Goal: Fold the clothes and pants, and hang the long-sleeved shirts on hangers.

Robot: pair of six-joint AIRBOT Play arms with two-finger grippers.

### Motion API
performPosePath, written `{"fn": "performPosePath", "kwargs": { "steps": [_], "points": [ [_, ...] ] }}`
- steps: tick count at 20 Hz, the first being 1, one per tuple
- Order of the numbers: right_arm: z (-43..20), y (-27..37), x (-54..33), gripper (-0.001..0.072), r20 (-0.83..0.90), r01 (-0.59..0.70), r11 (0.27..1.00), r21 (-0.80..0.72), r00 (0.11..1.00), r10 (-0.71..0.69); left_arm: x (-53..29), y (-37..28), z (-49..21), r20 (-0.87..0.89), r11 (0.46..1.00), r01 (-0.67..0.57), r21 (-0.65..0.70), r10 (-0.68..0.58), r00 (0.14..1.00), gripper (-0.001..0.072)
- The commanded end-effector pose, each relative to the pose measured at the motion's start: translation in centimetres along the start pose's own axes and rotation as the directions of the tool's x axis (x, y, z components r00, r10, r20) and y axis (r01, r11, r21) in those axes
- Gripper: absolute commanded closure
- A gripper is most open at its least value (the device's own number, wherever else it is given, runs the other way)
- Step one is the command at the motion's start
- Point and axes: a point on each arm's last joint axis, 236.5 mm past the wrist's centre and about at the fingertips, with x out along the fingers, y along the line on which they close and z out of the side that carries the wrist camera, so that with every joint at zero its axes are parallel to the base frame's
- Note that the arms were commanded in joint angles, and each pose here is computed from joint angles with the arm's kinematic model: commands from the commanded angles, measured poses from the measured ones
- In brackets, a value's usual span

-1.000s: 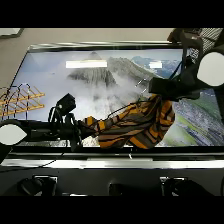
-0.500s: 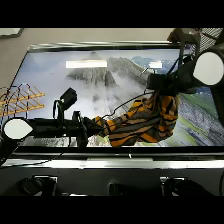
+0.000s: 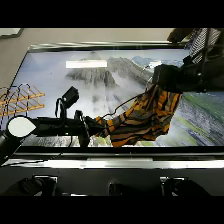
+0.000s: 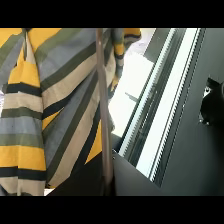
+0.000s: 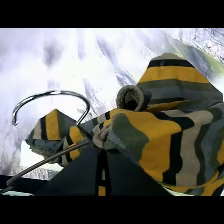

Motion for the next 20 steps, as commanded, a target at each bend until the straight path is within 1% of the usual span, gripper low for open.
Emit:
{"fn": "performPosePath", "kwargs": {
  "steps": [1,2,6,10,12,13,14,15,16,17,18,19,20],
  "points": [
    [0.1,-1.1,-0.6,0.0678,0.009,0.042,0.999,-0.006,0.999,-0.042,0.0,-0.6,0.7,0.029,1.0,0.028,0.005,-0.028,0.999,0.0687],
    [-0.1,-1.3,0.1,0.0678,-0.009,0.057,0.998,-0.029,0.998,-0.057,0.0,-0.9,1.0,0.043,0.999,0.038,0.003,-0.038,0.998,0.0687],
    [-0.9,-0.7,2.3,0.0678,-0.076,0.049,0.997,-0.057,0.996,-0.053,0.0,-0.4,1.7,0.07,1.0,0.02,-0.004,-0.02,0.997,0.0687],
    [-1.1,-0.6,3.8,0.0679,-0.106,0.058,0.996,-0.071,0.992,-0.066,0.0,-0.5,1.7,0.072,1.0,0.022,-0.006,-0.022,0.997,0.0688],
    [-1.3,-0.2,4.1,0.0678,-0.118,0.042,0.996,-0.081,0.992,-0.051,0.0,-0.5,1.7,0.072,1.0,0.022,-0.002,-0.022,0.997,0.0688],
    [-1.2,0.0,4.1,0.0665,-0.115,0.032,0.996,-0.082,0.992,-0.042,0.0,-0.5,1.7,0.072,1.0,0.022,-0.002,-0.022,0.997,0.0687],
    [-1.3,0.0,4.0,0.0603,-0.117,0.033,0.996,-0.083,0.992,-0.042,0.0,-0.5,1.7,0.072,1.0,0.022,-0.002,-0.022,0.997,0.0687],
    [-1.5,-0.1,3.8,0.0517,-0.122,0.035,0.995,-0.089,0.991,-0.045,0.0,-0.5,1.7,0.072,1.0,0.022,-0.002,-0.022,0.997,0.0687],
    [-1.6,-0.2,3.5,0.0482,-0.124,0.034,0.994,-0.102,0.991,-0.047,0.0,-0.5,1.7,0.072,1.0,0.022,-0.002,-0.022,0.997,0.0687],
    [-1.7,-0.3,3.0,0.0381,-0.121,0.035,0.994,-0.105,0.992,-0.047,0.0,-0.5,1.7,0.072,1.0,0.022,-0.002,-0.022,0.997,0.0687],
    [-1.5,-0.6,2.3,0.0236,-0.105,0.043,0.994,-0.105,0.993,-0.054,0.0,-0.5,1.7,0.071,1.0,0.022,-0.003,-0.022,0.997,0.0687],
    [-1.2,-1.1,1.4,0.014,-0.076,0.057,0.993,-0.105,0.995,-0.065,0.0,-0.5,1.7,0.071,1.0,0.022,-0.003,-0.022,0.997,0.0687],
    [-0.4,-2.2,0.0,0.0097,-0.023,0.095,0.99,-0.103,0.995,-0.097,0.0,-0.5,1.7,0.072,1.0,0.022,-0.003,-0.021,0.997,0.0687]
  ]
}}
